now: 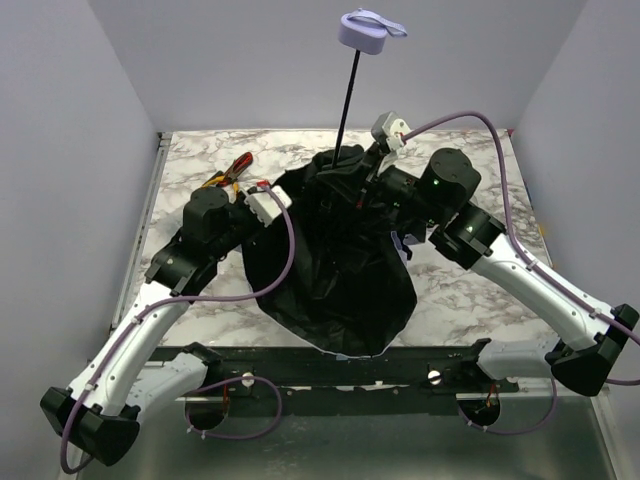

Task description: Open the umbrella

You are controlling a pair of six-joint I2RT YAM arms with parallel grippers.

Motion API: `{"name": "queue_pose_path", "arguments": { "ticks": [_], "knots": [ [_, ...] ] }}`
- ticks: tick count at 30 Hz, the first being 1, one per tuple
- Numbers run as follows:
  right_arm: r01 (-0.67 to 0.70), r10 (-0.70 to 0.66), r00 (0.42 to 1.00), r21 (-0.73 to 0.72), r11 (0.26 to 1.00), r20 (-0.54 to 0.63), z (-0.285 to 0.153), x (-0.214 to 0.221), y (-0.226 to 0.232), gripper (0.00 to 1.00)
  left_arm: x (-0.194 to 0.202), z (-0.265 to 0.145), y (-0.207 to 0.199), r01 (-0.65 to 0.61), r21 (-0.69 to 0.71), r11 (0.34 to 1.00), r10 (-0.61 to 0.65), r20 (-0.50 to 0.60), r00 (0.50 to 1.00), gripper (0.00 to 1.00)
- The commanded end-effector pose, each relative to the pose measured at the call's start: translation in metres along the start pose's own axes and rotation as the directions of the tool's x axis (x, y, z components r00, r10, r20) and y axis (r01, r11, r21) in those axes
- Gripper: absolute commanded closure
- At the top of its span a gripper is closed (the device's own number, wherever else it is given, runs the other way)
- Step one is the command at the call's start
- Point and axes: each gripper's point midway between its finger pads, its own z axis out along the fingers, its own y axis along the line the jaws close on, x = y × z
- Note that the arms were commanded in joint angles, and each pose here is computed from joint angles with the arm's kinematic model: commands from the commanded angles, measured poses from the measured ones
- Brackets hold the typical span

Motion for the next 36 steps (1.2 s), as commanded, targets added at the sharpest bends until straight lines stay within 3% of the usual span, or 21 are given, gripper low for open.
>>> {"name": "queue_pose_path", "arguments": {
  "ticks": [1, 4, 9, 12, 15, 18, 20, 22, 29, 32, 36],
  "knots": [
    [0.027, -0.022, 0.995, -0.05, 0.998, 0.093, -0.01, -0.041, 0.01, 1.0, 0.023, -0.013, -0.005, 0.177, 0.021, 0.984, -0.175, -0.074, 0.982, 0.66],
    [0.025, -0.021, 0.997, -0.048, 0.999, 0.079, -0.011, -0.036, 0.01, 1.0, 0.001, -0.023, -0.01, 0.233, 0.073, 0.97, -0.233, -0.006, 0.972, 0.58],
    [0.074, -0.074, 0.996, 0.014, 0.997, 0.059, -0.013, -0.033, -0.002, 1.0, 0.028, -0.027, 0.008, 0.339, -0.044, 0.94, -0.342, -0.13, 0.931, 0.52],
    [0.094, -0.095, 0.995, 0.031, 0.995, 0.039, -0.014, -0.029, -0.006, 1.0, 0.041, -0.035, 0.029, 0.383, -0.139, 0.913, -0.401, -0.141, 0.905, 0.43],
    [0.107, -0.108, 0.994, 0.031, 0.994, 0.022, -0.014, -0.022, -0.008, 1.0, 0.022, -0.044, 0.041, 0.436, -0.128, 0.891, -0.447, -0.065, 0.892, 0.41],
    [0.105, -0.105, 0.994, -0.005, 0.994, 0.011, -0.012, -0.015, -0.002, 1.0, -0.041, -0.058, 0.031, 0.442, 0.062, 0.895, -0.446, 0.115, 0.887, 0.4],
    [0.088, -0.087, 0.996, -0.022, 0.996, 0.009, -0.009, -0.011, 0.001, 1.0, -0.084, -0.07, 0.024, 0.443, 0.181, 0.878, -0.476, 0.244, 0.845, 0.44],
    [0.079, -0.079, 0.997, -0.035, 0.996, 0.019, -0.006, -0.011, 0.003, 1.0, -0.111, -0.074, 0.023, 0.494, 0.257, 0.83, -0.553, 0.278, 0.785, 0.48],
    [0.059, -0.056, 0.997, -0.039, 0.998, 0.061, 0.005, -0.016, 0.002, 1.0, -0.134, -0.055, 0.017, 0.684, 0.397, 0.611, -0.781, 0.161, 0.604, 0.67],
    [0.047, -0.044, 0.997, -0.036, 0.998, 0.068, 0.009, -0.017, 0.001, 1.0, -0.137, -0.046, 0.006, 0.704, 0.429, 0.566, -0.808, 0.121, 0.576, 0.69],
    [0.039, -0.034, 0.996, -0.063, 0.997, 0.077, 0.012, -0.018, 0.005, 1.0, -0.136, -0.032, -0.011, 0.704, 0.442, 0.556, -0.805, 0.078, 0.588, 0.7]
  ]
}}
